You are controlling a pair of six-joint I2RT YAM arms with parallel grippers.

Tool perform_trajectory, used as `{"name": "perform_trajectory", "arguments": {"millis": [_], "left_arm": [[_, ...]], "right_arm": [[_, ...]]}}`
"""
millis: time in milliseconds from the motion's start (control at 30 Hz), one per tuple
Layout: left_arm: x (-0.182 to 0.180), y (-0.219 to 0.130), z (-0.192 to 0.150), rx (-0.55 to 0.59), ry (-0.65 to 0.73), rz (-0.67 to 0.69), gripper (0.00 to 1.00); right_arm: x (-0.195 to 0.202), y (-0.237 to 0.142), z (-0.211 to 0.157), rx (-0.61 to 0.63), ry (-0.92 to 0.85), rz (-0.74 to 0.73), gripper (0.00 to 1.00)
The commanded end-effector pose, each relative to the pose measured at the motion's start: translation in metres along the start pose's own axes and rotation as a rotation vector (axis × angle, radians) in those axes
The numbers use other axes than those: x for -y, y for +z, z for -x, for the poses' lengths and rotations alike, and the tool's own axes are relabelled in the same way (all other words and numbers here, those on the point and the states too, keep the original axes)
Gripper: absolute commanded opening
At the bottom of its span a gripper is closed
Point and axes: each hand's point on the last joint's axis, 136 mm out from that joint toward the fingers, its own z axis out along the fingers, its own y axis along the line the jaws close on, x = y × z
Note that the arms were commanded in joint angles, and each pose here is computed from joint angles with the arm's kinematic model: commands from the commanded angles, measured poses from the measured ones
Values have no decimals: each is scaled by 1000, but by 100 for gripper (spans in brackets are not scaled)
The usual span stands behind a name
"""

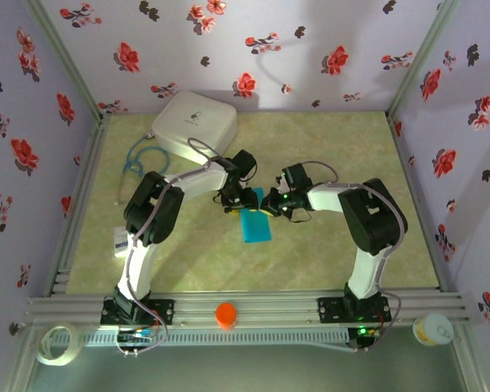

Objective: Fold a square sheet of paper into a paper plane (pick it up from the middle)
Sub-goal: Hold the square sheet of paper at the center of the table.

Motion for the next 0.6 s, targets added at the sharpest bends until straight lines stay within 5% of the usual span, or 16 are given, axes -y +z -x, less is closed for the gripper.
{"name": "perform_trajectory", "arguments": {"millis": [0, 300, 567], "left_arm": [[-89, 86, -36, -142, -27, 272, 57], [-72, 64, -23, -93, -24, 227, 57], [-33, -29, 12, 125, -25, 73, 63]], "right_arm": [[16, 7, -9, -37, 4, -61, 0], [78, 3, -34, -80, -4, -293, 0], [77, 4, -31, -93, -27, -308, 0]]}}
